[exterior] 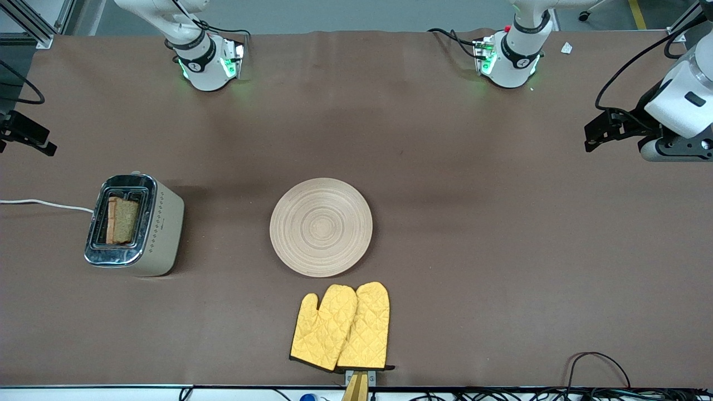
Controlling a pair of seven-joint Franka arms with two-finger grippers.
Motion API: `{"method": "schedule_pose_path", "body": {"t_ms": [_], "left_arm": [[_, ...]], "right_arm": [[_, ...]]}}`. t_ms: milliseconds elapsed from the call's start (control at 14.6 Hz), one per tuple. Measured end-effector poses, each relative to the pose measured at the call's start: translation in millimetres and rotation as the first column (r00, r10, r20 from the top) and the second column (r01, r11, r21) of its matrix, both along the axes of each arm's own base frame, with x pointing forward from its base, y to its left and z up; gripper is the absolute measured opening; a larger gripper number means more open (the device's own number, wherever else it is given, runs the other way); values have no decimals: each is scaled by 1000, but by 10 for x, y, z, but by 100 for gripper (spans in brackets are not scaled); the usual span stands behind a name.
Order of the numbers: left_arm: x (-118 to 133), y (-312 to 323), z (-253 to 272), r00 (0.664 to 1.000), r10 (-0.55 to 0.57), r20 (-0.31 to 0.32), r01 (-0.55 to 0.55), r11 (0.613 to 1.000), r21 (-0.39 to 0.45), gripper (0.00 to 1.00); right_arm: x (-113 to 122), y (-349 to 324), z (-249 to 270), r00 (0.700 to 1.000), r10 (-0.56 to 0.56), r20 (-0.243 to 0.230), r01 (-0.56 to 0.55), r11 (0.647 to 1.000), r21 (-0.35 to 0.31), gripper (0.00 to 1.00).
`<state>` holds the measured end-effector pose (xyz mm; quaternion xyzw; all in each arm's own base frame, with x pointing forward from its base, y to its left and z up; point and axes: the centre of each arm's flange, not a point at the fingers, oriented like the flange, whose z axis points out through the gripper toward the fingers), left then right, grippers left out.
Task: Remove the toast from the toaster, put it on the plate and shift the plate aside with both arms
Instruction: 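Reach the right gripper down to the toast in the silver toaster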
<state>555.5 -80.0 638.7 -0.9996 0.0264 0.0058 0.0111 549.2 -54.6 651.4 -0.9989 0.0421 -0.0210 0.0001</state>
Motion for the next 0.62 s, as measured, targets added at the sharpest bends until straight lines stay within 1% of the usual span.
{"method": "schedule_pose_path", "body": {"t_ms": [343, 618], "left_arm": [[8, 64, 27, 1000, -3, 5, 3, 1000, -1, 100], [11, 91, 116, 1000, -3, 24, 3, 1000, -3, 100]], "right_arm": [[0, 1, -1, 1000, 0, 0, 0, 1000, 0, 100], [0, 1, -1, 1000, 0, 0, 0, 1000, 0, 100]]}}
